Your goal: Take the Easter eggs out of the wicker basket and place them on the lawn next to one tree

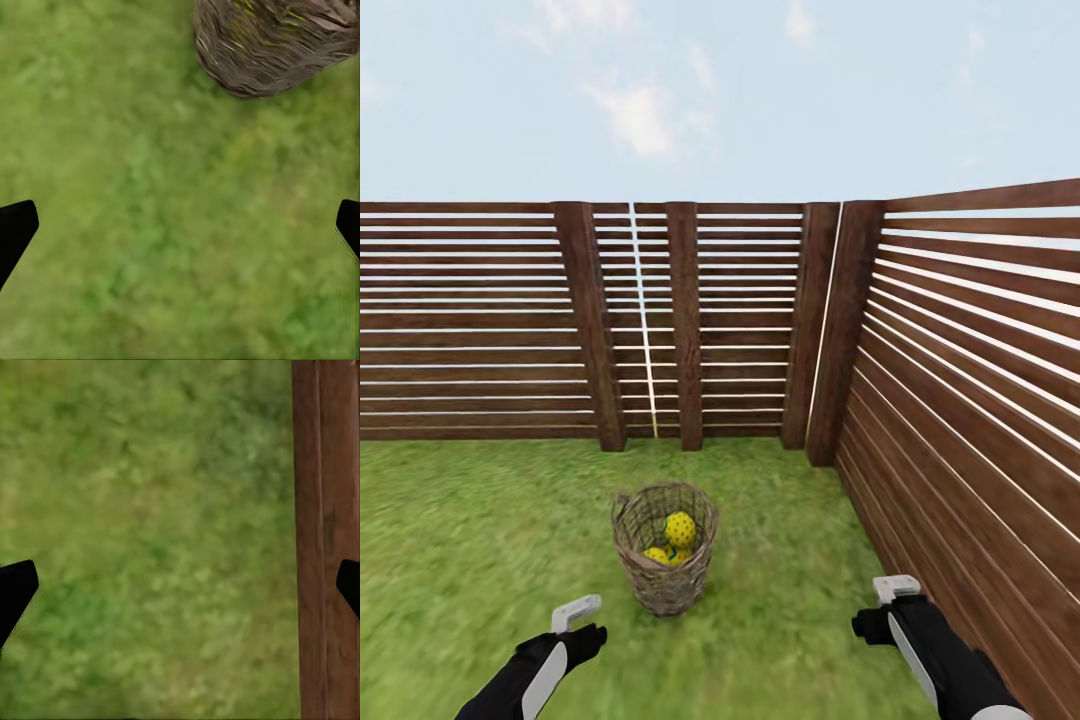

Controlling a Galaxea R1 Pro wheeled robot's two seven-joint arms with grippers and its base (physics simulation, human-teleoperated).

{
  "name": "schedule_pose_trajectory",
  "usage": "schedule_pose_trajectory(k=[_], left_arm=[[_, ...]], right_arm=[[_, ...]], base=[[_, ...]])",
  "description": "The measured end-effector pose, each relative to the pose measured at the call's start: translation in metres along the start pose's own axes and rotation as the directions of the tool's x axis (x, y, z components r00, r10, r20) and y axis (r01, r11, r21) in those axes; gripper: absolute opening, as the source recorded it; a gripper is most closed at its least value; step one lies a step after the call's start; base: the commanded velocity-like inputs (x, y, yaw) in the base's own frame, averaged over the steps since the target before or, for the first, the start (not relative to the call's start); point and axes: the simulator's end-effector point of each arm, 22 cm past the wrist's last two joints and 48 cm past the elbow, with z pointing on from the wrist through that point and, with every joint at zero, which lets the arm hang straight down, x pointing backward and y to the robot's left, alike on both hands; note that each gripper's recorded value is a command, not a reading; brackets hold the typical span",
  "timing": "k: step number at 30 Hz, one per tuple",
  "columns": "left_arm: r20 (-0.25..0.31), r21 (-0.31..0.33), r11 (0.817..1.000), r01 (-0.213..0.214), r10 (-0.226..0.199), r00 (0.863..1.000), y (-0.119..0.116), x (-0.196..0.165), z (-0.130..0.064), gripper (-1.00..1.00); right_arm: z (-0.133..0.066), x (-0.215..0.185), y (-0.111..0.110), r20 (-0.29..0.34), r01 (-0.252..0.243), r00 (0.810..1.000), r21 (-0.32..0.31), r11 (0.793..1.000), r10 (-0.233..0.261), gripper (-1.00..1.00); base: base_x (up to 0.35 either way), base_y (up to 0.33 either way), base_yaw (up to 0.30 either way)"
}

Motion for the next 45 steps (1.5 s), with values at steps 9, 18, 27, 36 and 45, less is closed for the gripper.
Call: schedule_pose_trajectory(k=[9, 18, 27, 36, 45], left_arm=[[0.001, -0.001, 1.0, 0.001, -0.001, 1.0, 0.001, 0.0, 0.0, 1.0], [0.002, -0.003, 1.0, 0.007, -0.007, 1.0, 0.002, -0.001, 0.0, 1.0], [0.004, -0.003, 1.0, 0.007, -0.007, 1.0, 0.002, -0.002, 0.0, 1.0], [0.009, -0.001, 1.0, 0.005, -0.005, 1.0, 0.001, -0.004, -0.001, 1.0], [0.036, -0.003, 1.0, 0.012, -0.011, 0.999, 0.001, -0.01, 0.0, 1.0]], right_arm=[[0.0, 0.0, 0.0, 0.0, 0.0, 1.0, 0.0, 1.0, 0.0, 1.0], [0.0, 0.0, 0.001, 0.0, 0.002, 1.0, 0.0, 1.0, -0.002, 1.0], [0.0, 0.0, 0.002, 0.0, 0.005, 1.0, -0.001, 1.0, -0.005, 1.0], [0.0, 0.0, 0.003, 0.0, 0.007, 1.0, -0.002, 1.0, -0.007, 1.0], [0.005, 0.011, 0.003, -0.025, 0.007, 1.0, -0.001, 1.0, -0.007, 1.0]], base=[[0.336, 0.0, 0.0], [0.336, 0.0, 0.0], [0.336, 0.0, 0.0], [0.335, 0.0, 0.0], [0.156, 0.0, 0.0]])
